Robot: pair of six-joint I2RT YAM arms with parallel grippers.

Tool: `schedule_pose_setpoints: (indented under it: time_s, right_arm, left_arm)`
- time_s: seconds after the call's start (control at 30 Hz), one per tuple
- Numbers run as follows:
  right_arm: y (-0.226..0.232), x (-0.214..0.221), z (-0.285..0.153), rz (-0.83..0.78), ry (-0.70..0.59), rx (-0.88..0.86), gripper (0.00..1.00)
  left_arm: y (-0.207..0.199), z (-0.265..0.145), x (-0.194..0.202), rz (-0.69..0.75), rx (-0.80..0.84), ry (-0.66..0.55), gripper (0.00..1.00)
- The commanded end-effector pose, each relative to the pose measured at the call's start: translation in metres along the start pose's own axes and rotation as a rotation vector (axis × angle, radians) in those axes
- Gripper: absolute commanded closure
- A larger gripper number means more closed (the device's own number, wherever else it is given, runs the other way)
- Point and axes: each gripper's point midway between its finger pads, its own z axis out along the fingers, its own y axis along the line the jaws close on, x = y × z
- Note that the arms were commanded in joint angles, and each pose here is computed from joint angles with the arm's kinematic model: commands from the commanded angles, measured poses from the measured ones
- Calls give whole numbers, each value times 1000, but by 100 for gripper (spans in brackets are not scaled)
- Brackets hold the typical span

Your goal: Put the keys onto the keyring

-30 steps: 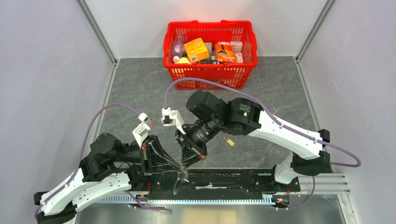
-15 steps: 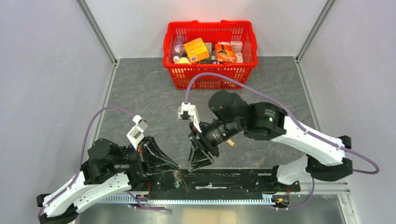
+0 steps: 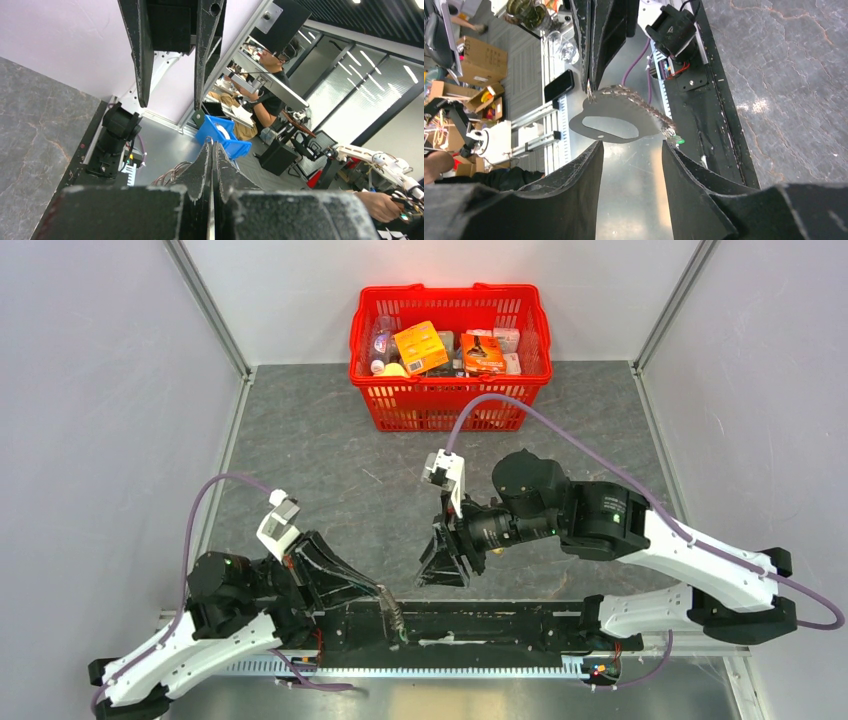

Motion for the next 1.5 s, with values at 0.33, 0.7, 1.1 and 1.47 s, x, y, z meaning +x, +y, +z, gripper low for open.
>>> schedule_pose_setpoints:
  time_s: [0.33, 0.7, 1.1, 1.47]
  right_arm:
    - [9, -39, 9, 15, -250, -74, 46]
    - [15, -50, -5, -306, -166, -61, 43]
    - [2, -15, -11, -972, -62, -162, 35]
    - [2, -29, 3, -1407, -252, -86, 38]
  left_arm:
    - [1, -19, -40, 36, 2, -324, 98]
    - [-5, -14, -44, -162, 100, -374, 98]
    - [0, 10, -41, -370, 100, -290, 98]
    - [4, 15, -47, -532, 46, -284, 98]
